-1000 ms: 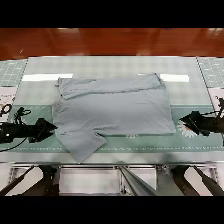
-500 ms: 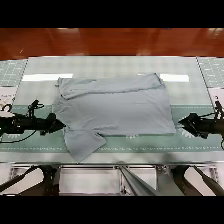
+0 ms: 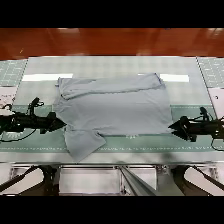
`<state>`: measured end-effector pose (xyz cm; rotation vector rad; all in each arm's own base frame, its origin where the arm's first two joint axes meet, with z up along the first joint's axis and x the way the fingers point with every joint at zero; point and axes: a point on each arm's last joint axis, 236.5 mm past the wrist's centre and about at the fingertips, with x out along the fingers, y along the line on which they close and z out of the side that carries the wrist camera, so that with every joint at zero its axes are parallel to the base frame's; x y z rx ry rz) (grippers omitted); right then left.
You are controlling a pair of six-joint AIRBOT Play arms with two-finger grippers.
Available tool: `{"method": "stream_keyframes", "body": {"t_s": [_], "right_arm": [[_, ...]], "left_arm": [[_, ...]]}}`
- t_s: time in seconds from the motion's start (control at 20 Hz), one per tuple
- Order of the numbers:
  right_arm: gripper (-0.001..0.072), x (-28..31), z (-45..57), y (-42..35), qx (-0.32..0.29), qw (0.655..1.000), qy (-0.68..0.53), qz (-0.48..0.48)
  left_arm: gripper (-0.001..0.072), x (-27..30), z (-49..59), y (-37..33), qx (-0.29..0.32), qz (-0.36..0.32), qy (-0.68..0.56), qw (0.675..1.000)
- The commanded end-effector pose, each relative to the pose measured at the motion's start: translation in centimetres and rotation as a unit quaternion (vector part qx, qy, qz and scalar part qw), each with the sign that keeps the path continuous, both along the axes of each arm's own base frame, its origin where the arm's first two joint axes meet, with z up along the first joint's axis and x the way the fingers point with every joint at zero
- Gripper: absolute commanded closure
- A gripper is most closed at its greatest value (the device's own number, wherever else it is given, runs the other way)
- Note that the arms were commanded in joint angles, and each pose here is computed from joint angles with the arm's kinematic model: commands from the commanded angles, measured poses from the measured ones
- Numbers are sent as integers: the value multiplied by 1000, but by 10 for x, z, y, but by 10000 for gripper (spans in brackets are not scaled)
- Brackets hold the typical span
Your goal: Fold the shirts.
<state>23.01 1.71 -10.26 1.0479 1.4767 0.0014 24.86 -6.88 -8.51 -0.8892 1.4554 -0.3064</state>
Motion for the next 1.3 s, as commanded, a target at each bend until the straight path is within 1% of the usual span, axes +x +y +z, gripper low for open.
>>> {"method": "stream_keyframes", "body": {"t_s": [0.0,0.05,0.1,0.2,0.25,0.35,0.45,0.55,0.6,0.7,0.8,0.9,1.0,1.05,1.1,1.2,1.25], "right_arm": [[399,40,-4,18,4,999,-44,-1],[528,54,4,22,7,998,-66,2],[685,67,18,28,12,995,-100,25],[688,89,57,35,31,986,-153,64],[688,103,83,34,24,979,-187,79],[688,142,162,18,-25,954,-286,84],[688,170,265,5,-86,909,-399,80],[688,174,373,2,-145,847,-505,83],[688,169,419,1,-175,818,-542,80],[688,147,499,0,-239,760,-601,73],[688,113,561,-1,-300,705,-640,58],[688,79,598,0,-346,665,-661,41],[688,44,616,4,-382,635,-671,33],[688,28,619,6,-396,628,-670,31],[688,12,621,10,-406,622,-669,32],[688,-18,618,16,-431,614,-660,38],[688,-32,614,12,-447,617,-647,33]], "left_arm": [[688,4,1,0,-3,7,-5,1000],[688,9,5,-2,-9,11,-14,1000],[687,17,11,-1,-12,13,-28,999],[688,43,45,-2,-41,27,-70,996],[688,62,73,0,-53,35,-110,992],[689,105,151,6,-57,53,-223,972],[689,135,256,11,-47,60,-357,931],[689,138,361,11,-4,49,-482,875],[689,132,408,10,17,45,-535,844],[689,104,501,2,58,39,-633,771],[689,70,564,-4,106,39,-699,706],[689,33,605,-12,154,37,-741,652],[689,-1,623,-23,180,33,-763,619],[689,-14,625,-25,193,38,-765,613],[689,-29,628,-24,212,48,-765,607],[689,-59,630,-18,273,66,-764,581],[688,-74,631,-11,305,82,-759,569]]}}
